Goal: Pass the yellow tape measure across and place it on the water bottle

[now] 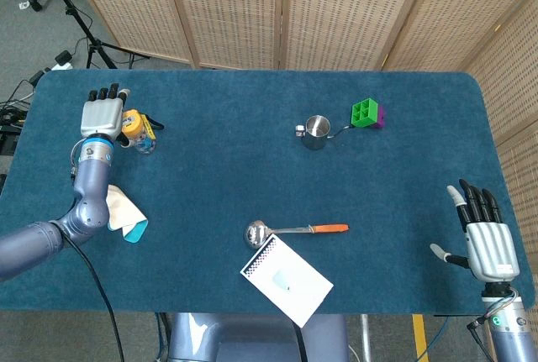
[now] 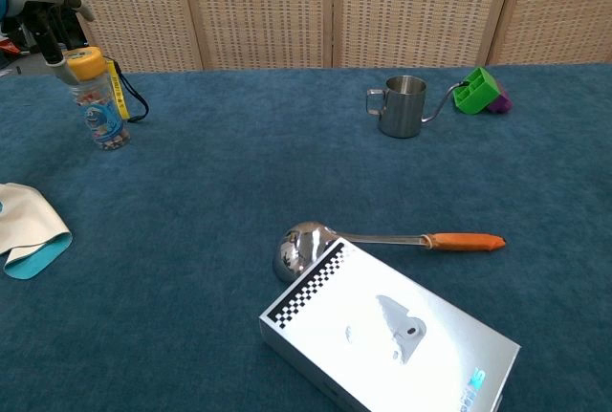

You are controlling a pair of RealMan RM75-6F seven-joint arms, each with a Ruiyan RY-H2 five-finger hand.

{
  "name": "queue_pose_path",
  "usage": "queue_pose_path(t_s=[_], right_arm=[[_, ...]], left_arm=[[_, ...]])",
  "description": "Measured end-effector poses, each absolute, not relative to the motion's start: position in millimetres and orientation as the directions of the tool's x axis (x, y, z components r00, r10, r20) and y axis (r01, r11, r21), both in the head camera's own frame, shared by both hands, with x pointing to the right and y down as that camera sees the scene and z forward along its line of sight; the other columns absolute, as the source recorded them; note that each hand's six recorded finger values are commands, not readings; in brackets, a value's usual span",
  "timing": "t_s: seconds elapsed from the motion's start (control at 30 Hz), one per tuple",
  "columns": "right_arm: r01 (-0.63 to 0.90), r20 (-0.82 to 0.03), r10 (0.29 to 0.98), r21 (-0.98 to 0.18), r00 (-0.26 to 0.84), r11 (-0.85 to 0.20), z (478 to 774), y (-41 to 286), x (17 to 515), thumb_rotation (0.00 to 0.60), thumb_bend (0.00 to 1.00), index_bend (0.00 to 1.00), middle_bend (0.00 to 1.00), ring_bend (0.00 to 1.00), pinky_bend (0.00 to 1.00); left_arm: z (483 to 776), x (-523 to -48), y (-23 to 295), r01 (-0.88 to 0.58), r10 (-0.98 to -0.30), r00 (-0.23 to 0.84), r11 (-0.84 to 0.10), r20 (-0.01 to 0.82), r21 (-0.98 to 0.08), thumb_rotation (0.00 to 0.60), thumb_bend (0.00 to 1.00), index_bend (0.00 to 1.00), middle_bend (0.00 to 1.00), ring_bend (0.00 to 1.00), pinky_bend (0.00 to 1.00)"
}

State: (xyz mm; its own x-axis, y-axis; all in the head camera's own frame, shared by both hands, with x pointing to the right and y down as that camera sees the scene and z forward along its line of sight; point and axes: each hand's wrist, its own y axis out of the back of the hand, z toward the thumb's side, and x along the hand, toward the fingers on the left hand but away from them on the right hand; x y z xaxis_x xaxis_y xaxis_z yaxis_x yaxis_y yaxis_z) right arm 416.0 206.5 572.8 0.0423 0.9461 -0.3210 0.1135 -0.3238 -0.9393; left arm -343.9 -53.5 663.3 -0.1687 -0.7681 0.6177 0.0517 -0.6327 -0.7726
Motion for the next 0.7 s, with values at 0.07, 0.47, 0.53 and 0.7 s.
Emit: queue_pose_path(t_s=[0.07, 0.47, 0.53, 0.7], right_arm=[[0.114, -0.319, 0.947, -0.94, 0.043, -0.322, 572, 207, 416, 0.6, 0.05, 0.0, 0.0, 0.0, 0.0], [0.125, -0.304, 0.951, -0.943, 0.045, -0.308, 569, 207, 415, 0.6, 0.05, 0.0, 0.0, 0.0, 0.0], [0.13, -0.304, 0.952, -0.943, 0.048, -0.307, 569, 207, 415, 0.6, 0.05, 0.0, 0.0, 0.0, 0.0], [0.129, -0.298, 0.953, -0.945, 0.046, -0.302, 567, 206, 417, 0.6, 0.05, 0.0, 0.0, 0.0, 0.0]], left_arm=[[660, -343, -53, 0.035, -0.766, -0.155, -0.635, 0.624, -0.771, 0.6, 0.01, 0.06, 0.0, 0.0, 0.0], [631, -342, -55, -0.062, -0.813, -0.091, -0.572, 0.575, -0.818, 0.6, 0.0, 0.0, 0.0, 0.0, 0.0], [623, -344, -55, -0.064, -0.836, -0.076, -0.54, 0.544, -0.839, 0.6, 0.0, 0.0, 0.0, 0.0, 0.0], [596, -352, -43, -0.059, -0.891, -0.02, -0.452, 0.454, -0.89, 0.6, 0.0, 0.0, 0.0, 0.0, 0.0]])
